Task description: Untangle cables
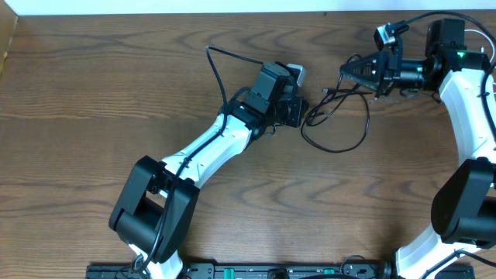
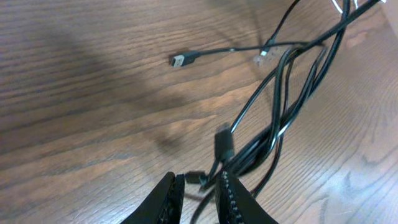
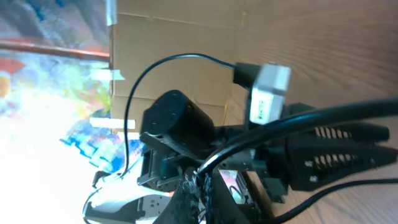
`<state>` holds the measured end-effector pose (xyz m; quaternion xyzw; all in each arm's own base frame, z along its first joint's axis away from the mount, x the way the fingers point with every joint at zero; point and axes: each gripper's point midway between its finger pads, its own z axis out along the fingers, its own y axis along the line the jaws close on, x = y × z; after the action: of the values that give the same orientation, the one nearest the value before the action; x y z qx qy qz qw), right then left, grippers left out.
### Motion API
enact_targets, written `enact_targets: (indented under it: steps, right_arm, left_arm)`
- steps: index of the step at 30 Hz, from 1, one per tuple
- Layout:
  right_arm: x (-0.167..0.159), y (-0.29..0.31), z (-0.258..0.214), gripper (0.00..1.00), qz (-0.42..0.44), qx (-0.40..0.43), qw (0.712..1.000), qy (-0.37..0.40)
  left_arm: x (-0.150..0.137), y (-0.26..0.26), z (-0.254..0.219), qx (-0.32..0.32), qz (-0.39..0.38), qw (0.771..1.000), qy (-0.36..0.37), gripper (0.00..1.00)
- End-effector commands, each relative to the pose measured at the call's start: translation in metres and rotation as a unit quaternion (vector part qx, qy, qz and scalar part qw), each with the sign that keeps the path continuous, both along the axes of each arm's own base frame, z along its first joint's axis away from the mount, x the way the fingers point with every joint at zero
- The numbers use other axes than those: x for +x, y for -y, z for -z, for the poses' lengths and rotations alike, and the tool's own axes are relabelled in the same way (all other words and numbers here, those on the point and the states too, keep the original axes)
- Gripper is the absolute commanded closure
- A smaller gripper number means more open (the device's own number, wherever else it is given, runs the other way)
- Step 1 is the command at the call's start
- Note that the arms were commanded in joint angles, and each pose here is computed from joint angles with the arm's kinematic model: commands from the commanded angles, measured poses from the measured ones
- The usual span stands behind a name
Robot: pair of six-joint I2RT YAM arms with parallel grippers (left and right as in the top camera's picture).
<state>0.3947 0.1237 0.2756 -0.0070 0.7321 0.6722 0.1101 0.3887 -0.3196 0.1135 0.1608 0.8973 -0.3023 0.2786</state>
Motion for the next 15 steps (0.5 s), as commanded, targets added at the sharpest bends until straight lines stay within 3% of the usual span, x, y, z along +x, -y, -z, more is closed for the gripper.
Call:
enact_targets:
  steps: [1,9,15]
  right_arm:
    - [0.004,0.014,-0.016,0.99,0.006,0.034,0.999,-0.009]
    - [0.013,0.033,-0.018,0.99,0.028,0.031,0.999,0.009]
    - [0.012,0.032,-0.018,0.99,0.027,0.030,0.999,0.018]
  left_arm:
    - [0.003,-0.005,0.004,0.018,0.002,1.000,0.006,0.77]
    - [-0.006,0.008,0.009,0.016,0.049,0.999,0.017,0.68]
    - [-0.018,0.037,0.022,-0.048,0.116,0.992,-0.007,0.67]
